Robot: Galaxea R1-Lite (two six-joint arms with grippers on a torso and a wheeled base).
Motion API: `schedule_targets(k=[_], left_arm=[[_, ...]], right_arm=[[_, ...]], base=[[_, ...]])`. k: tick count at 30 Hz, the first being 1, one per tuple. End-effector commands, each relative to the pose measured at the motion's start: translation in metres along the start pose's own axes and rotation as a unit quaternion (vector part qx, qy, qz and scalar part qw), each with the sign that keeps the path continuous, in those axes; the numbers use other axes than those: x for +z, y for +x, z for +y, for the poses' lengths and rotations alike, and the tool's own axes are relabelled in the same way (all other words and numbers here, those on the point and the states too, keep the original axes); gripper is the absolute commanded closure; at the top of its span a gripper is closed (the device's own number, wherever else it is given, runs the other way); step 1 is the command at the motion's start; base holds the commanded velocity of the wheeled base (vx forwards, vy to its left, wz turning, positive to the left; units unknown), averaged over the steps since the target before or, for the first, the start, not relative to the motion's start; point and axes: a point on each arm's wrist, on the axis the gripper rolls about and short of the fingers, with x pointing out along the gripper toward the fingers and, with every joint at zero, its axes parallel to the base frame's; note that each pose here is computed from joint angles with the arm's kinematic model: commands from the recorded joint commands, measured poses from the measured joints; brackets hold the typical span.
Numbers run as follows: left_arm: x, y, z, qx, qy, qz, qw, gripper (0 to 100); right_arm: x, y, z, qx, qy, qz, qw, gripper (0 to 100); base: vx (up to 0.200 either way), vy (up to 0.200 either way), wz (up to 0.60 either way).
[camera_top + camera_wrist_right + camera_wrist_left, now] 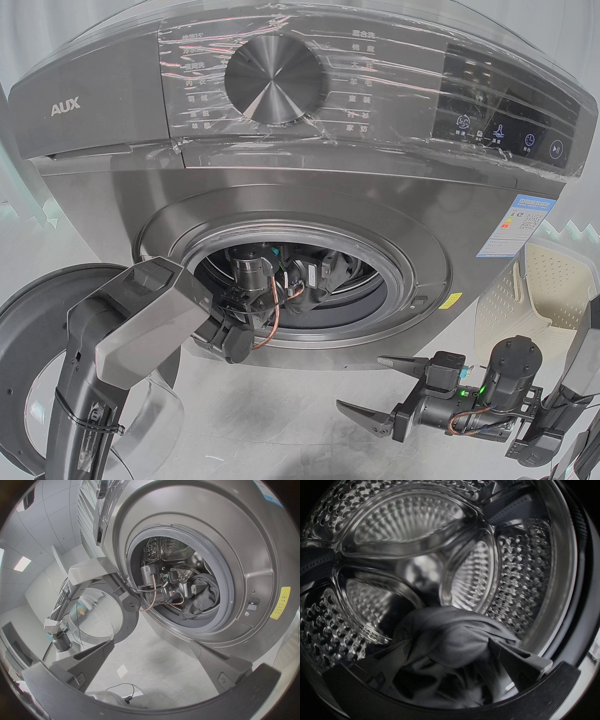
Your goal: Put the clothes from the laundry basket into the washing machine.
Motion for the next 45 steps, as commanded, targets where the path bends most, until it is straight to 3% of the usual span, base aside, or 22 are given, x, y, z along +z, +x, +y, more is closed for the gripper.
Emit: schedule_targets(k=[1, 14, 20, 21, 26, 30, 34, 38, 45], left_arm=[[0.014, -0.038, -0.025, -0.051, 0.002, 0.052, 0.9973, 0], [-0.039, -0.044, -0.024, -0.059, 0.016, 0.117, 0.9913, 0], [-0.051, -0.040, -0.021, -0.055, 0.020, 0.123, 0.9907, 0], [-0.051, -0.040, -0.020, -0.055, 0.020, 0.123, 0.9908, 100], [-0.048, -0.036, -0.014, -0.047, 0.020, 0.114, 0.9921, 100], [-0.035, -0.022, 0.001, -0.026, 0.019, 0.080, 0.9963, 100], [-0.014, 0.003, 0.018, 0.017, 0.016, 0.006, 0.9997, 100], [-0.005, 0.018, 0.027, 0.037, 0.015, -0.047, 0.9981, 100], [-0.014, 0.029, 0.043, 0.054, 0.015, -0.062, 0.9965, 100]], right_arm=[[0.000, 0.001, 0.000, 0.001, 0.000, 0.000, 1.0000, 0], [0.000, 0.001, 0.001, 0.002, 0.001, 0.001, 1.0000, 0], [0.000, 0.001, 0.001, 0.002, 0.001, 0.001, 1.0000, 0], [0.000, 0.001, 0.001, 0.002, 0.001, 0.001, 1.0000, 0], [0.000, 0.001, 0.001, 0.002, 0.001, 0.001, 1.0000, 0], [0.000, 0.001, 0.001, 0.003, 0.001, 0.001, 1.0000, 0], [0.000, 0.002, 0.001, 0.003, 0.001, -0.001, 1.0000, 0], [0.000, 0.002, 0.001, 0.003, 0.001, -0.001, 1.0000, 0], [0.000, 0.002, 0.001, 0.003, 0.001, -0.001, 1.0000, 0]], base=[[0.000, 0.000, 0.00], [0.000, 0.000, 0.00], [0.000, 0.000, 0.00], [0.000, 0.000, 0.00], [0.000, 0.000, 0.00], [0.000, 0.000, 0.00], [0.000, 0.000, 0.00], [0.000, 0.000, 0.00], [0.000, 0.000, 0.00]])
